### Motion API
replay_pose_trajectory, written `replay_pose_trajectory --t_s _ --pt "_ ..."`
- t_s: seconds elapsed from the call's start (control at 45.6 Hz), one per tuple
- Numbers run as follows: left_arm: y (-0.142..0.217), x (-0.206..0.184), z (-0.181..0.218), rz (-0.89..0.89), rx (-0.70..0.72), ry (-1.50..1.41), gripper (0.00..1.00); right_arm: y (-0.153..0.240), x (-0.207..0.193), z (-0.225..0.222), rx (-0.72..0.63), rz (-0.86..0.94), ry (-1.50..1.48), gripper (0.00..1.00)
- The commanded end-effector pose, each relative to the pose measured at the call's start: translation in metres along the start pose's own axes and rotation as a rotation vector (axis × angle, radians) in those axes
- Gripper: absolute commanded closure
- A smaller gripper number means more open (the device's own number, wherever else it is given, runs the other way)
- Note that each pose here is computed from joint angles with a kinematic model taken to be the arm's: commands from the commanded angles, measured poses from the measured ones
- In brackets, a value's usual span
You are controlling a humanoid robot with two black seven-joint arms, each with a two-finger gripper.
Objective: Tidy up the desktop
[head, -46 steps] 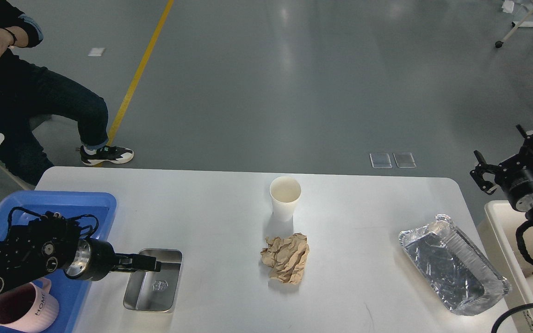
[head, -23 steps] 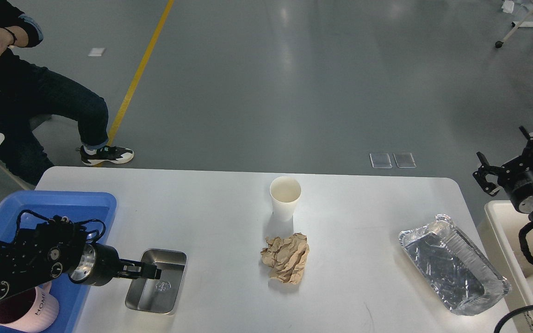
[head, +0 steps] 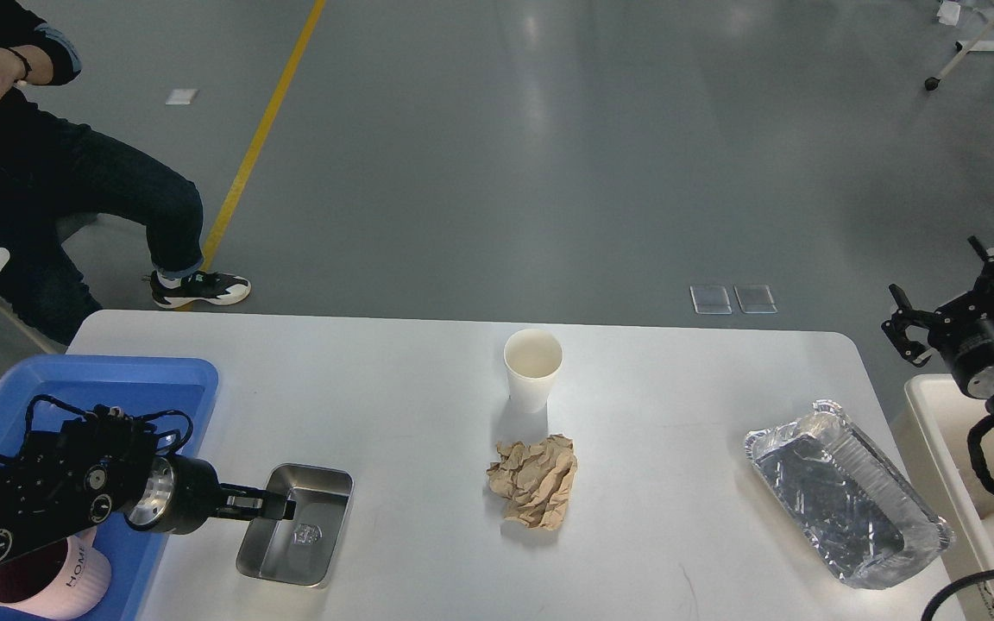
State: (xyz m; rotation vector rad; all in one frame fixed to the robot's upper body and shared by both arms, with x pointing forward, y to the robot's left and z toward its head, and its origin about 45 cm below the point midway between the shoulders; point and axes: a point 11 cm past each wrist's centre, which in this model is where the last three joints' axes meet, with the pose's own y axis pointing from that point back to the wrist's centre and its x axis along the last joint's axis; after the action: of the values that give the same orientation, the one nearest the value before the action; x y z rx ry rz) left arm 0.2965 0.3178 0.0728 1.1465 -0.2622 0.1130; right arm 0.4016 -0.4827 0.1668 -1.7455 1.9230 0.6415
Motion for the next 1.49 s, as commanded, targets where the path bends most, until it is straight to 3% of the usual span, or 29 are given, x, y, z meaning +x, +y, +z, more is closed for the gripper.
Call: replay_pose_trajectory --t_s 0.0,0.197,0.92,1.096,1.468 --pt "0.000 0.004 -0.002 0.034 0.006 -0.004 0.76 0.000 0.000 0.000 -0.001 0.001 0.000 0.00" --pt "0.000 0.000 -0.003 0.032 -0.011 -0.001 0.98 0.001 0.001 0.002 -0.004 0.001 -0.002 0.00" --pt "0.015 0.002 -0.014 0.039 -0.009 0.001 1.00 0.000 -0.001 0.003 -0.004 -0.002 -0.003 0.00" --pt "0.049 -0.004 -0.039 0.060 -0.006 0.035 1.00 0.001 0.002 -0.001 0.001 0.002 0.003 0.00" --pt "0.181 -0.004 -0.077 0.198 0.082 0.114 1.00 0.001 0.002 -0.006 0.006 0.003 0.008 0.00"
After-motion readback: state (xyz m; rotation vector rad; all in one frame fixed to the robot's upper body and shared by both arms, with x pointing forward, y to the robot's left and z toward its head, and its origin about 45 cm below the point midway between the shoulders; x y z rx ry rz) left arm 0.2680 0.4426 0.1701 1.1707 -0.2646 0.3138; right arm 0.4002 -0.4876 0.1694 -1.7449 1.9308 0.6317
